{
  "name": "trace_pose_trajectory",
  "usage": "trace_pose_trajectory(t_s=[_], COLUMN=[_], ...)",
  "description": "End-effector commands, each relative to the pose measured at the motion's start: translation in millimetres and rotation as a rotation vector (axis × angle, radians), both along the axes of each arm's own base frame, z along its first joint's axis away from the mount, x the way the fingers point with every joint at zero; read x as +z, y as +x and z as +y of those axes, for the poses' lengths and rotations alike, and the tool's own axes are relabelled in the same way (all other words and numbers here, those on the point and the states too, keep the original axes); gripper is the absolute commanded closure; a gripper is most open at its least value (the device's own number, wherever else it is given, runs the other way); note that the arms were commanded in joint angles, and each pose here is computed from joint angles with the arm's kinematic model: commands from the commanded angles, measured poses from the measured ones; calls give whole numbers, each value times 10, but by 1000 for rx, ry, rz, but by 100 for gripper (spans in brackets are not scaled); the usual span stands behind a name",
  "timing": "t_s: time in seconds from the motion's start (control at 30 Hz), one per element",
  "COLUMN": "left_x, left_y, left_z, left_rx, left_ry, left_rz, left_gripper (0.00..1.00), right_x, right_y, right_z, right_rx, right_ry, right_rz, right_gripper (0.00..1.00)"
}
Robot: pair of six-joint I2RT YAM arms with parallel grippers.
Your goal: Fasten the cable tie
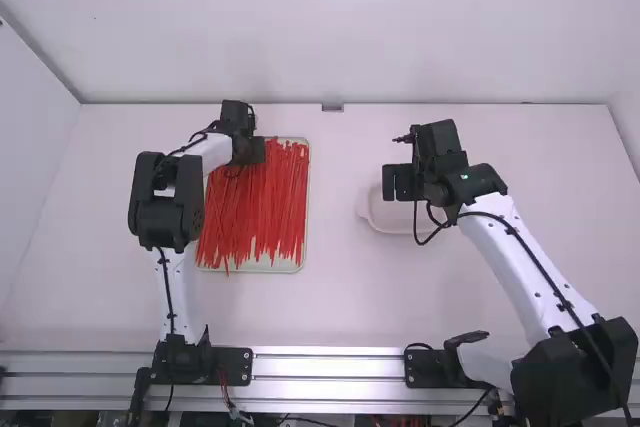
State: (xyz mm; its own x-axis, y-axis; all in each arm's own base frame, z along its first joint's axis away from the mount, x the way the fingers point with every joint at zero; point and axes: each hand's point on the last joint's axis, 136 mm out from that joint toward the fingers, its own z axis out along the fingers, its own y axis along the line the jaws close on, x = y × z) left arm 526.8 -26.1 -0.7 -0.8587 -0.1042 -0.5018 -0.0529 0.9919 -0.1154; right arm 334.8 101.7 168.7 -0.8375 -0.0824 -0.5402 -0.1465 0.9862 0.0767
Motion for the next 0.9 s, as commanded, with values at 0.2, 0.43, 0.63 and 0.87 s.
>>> trace_pose_trajectory(t_s=[0.2, 0.43, 0.63, 0.87], left_x=[-146, -124, -25, 482], left_y=[-97, -56, 105, 432], left_z=[-50, -45, -52, -70], left_rx=[-19, -17, -15, 17], left_ry=[1, 4, 0, -36], left_rz=[44, 25, -52, -247], left_gripper=[92, 94, 96, 98], right_x=[124, 119, 119, 120], right_y=[64, 58, 58, 59], right_z=[13, 11, 11, 11], right_rx=[-4, -4, -4, -4], right_ry=[2, 1, 1, 1], right_rz=[-28, -25, -25, -26], right_gripper=[1, 1, 1, 1])
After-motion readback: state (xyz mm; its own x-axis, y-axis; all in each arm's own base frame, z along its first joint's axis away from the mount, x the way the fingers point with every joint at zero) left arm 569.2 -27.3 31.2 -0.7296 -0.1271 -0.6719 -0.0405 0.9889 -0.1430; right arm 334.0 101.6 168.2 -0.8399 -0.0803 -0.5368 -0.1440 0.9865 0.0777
